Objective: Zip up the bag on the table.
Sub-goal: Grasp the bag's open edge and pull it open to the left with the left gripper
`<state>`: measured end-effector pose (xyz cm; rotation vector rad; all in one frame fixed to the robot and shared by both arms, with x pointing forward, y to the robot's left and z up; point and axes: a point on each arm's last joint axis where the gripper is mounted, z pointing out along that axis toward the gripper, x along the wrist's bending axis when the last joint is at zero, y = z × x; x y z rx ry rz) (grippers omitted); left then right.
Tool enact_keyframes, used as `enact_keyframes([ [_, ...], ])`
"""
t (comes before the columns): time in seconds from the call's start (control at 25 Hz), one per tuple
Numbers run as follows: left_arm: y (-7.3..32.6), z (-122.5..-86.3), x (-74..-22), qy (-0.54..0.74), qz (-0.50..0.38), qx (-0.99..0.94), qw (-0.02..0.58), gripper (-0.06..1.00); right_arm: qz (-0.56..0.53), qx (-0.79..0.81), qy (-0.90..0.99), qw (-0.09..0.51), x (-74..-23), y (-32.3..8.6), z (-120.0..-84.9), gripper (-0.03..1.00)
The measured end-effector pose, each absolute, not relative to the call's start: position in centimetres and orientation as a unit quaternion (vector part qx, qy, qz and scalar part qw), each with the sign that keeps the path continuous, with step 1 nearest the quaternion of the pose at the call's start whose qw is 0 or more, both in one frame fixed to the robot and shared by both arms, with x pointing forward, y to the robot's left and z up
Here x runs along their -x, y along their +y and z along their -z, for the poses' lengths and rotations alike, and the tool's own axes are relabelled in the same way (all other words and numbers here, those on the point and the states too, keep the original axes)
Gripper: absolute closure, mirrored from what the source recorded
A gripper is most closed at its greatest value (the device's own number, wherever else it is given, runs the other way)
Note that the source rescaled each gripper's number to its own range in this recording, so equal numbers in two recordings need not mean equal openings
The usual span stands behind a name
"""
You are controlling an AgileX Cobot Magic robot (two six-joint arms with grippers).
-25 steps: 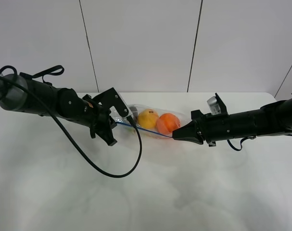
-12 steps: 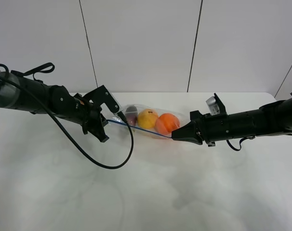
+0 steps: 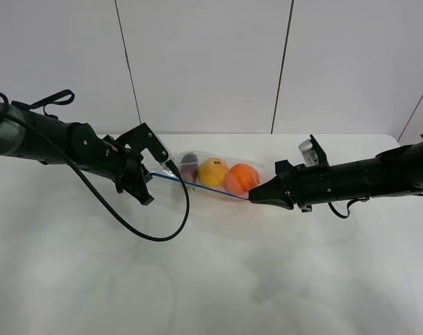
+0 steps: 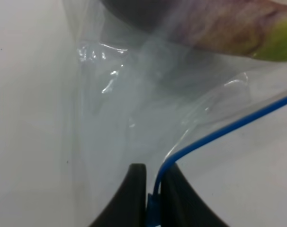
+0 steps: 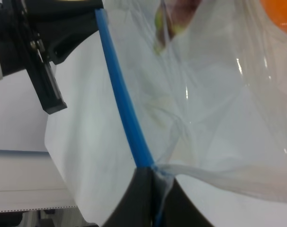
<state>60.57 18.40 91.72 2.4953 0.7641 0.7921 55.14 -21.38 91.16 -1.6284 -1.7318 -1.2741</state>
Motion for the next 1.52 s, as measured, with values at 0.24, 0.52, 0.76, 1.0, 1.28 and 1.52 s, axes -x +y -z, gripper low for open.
enact_keyframes([
  [0.24,18.58,-91.72,-60.63,0.275,-0.285,-0.895,0.204,0.94,0.459,0.588,-0.628,0.22,-55.12,-21.39,-91.13,0.97],
  [0.52,18.72,-91.73,-60.68,0.276,-0.286,-0.895,0.204,0.94,0.459,0.588,-0.629,0.22,-55.1,-21.39,-91.12,0.97],
  [0.76,18.72,-91.75,-60.7,0.285,-0.285,-0.891,0.207,0.94,0.458,0.587,-0.629,0.22,-55.09,-21.39,-91.12,0.97],
  [1.0,18.84,-91.82,-60.83,0.303,-0.287,-0.883,0.214,0.85,0.458,0.588,-0.63,0.22,-55.09,-21.4,-91.1,0.97],
  [1.28,19.33,-91.95,-61.12,0.314,-0.297,-0.875,0.218,0.47,0.451,0.584,-0.639,0.217,-54.98,-21.5,-90.96,0.97],
  [1.52,19.33,-91.97,-61.14,0.324,-0.295,-0.871,0.222,0.19,0.45,0.579,-0.645,0.215,-54.94,-21.51,-90.93,0.97],
])
